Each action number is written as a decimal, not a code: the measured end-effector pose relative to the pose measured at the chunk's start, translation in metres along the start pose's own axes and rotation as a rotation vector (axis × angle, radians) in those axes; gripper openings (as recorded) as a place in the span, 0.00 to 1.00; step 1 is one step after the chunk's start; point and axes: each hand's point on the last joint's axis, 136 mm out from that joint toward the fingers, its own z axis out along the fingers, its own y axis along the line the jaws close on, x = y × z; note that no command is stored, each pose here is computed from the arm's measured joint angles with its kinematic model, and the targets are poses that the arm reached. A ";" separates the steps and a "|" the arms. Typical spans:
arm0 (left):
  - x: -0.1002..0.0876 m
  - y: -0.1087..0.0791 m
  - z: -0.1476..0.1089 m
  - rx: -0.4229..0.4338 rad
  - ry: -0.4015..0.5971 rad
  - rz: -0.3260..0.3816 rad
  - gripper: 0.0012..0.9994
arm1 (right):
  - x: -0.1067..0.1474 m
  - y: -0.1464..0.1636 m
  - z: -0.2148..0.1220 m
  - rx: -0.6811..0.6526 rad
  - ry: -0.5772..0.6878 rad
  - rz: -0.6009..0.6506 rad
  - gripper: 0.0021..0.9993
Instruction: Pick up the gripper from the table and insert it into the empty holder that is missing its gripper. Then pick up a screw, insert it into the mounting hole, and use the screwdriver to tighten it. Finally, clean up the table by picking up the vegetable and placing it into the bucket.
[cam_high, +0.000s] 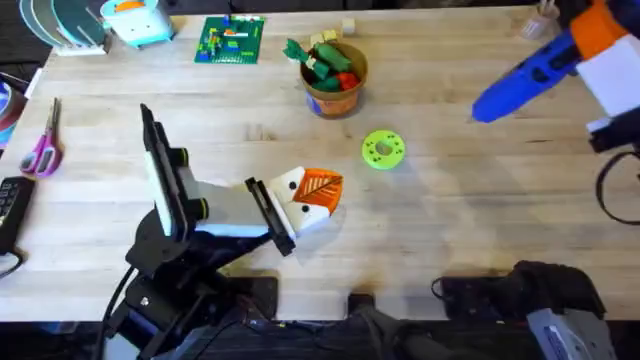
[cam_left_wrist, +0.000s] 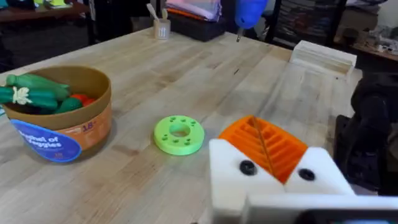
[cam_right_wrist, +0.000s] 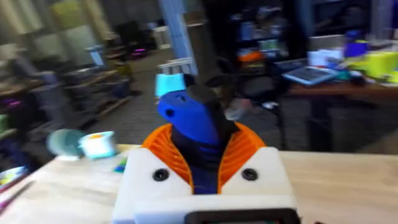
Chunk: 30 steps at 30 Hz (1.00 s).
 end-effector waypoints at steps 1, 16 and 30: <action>0.000 0.000 0.000 0.000 0.000 0.000 0.01 | -0.001 0.010 0.002 -0.046 -0.006 0.005 0.14; 0.000 0.000 0.000 0.000 0.000 0.000 0.01 | 0.032 0.117 0.042 -0.460 0.138 0.161 0.13; 0.000 0.000 0.000 -0.001 0.000 0.000 0.01 | -0.006 0.212 0.067 -0.728 0.157 0.186 0.12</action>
